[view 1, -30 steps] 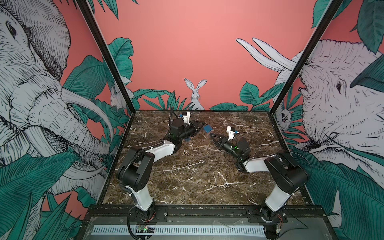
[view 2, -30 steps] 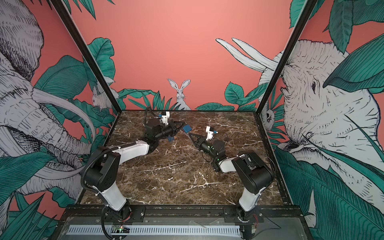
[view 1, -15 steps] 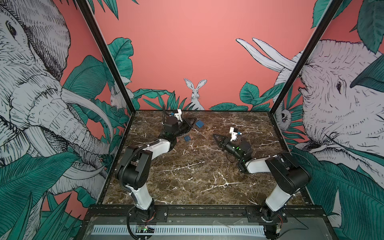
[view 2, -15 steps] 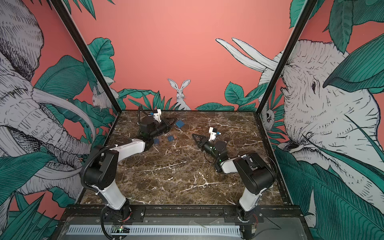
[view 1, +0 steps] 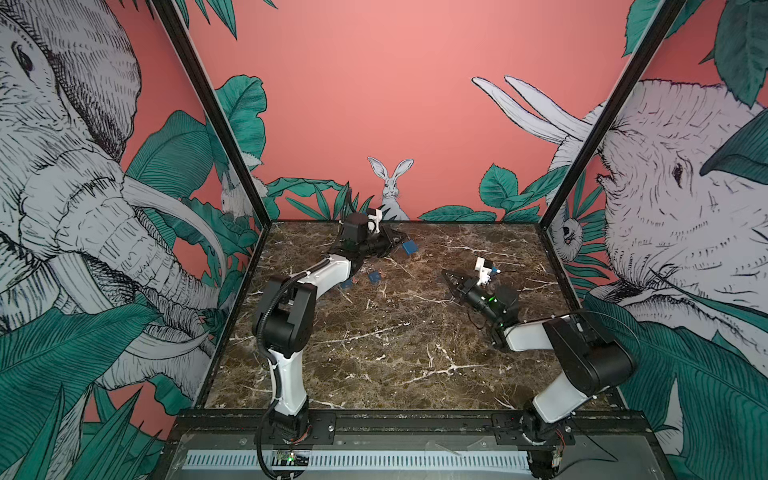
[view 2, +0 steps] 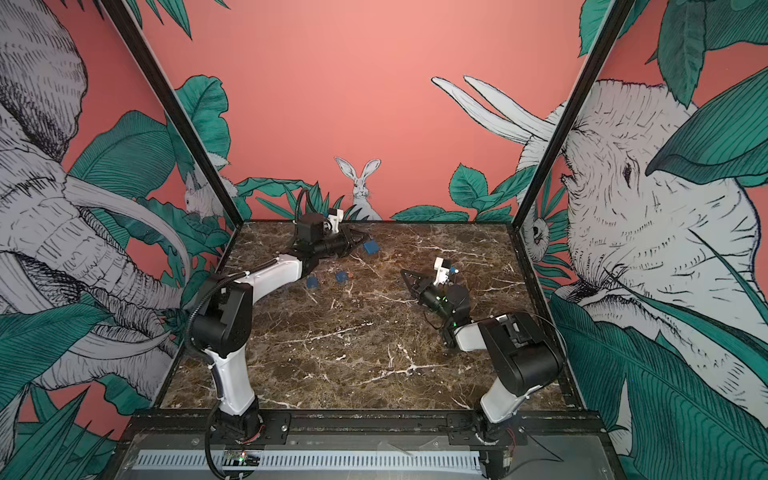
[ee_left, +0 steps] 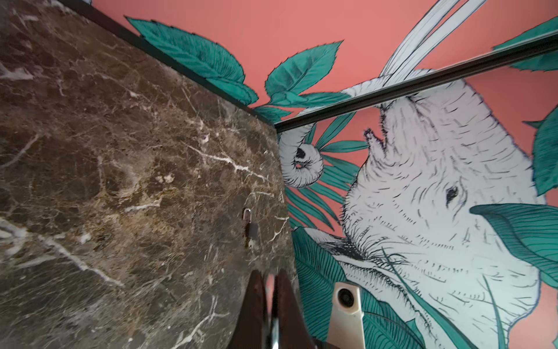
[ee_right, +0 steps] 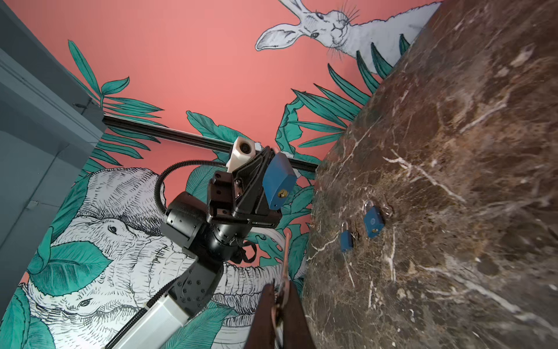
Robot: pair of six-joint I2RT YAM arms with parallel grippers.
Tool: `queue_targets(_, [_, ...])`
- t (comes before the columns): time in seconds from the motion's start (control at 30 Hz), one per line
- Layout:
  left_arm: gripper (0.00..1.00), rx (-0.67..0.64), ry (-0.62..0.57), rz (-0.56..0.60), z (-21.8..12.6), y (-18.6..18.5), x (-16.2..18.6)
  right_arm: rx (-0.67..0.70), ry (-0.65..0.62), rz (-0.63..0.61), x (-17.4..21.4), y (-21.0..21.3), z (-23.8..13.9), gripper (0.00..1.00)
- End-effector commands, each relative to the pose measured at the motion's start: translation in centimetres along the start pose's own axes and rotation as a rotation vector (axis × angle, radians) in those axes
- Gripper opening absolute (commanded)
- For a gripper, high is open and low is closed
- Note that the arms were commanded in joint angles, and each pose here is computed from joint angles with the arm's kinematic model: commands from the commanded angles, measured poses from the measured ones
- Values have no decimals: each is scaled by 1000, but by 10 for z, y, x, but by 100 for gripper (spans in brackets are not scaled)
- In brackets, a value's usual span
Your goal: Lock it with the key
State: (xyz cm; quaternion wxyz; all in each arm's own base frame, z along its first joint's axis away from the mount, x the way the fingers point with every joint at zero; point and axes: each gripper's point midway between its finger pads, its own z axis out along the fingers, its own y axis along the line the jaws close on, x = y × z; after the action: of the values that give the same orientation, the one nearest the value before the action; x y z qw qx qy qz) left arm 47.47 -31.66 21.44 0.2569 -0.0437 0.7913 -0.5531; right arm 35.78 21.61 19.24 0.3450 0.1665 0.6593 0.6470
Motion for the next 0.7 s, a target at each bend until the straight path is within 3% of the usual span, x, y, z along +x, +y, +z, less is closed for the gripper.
queue_targets(0.0, [0,-6,88,66,7,3,5,-40,35,-32,2,9,-10,0])
queue_targets(0.33, [0,-106,152,81,51,69,-3,-20,-9,-49,-10,15,-36,0])
queue_targets(0.67, [0,-177,178,37,66,113,1,8,9,-59,-7,9,-38,0])
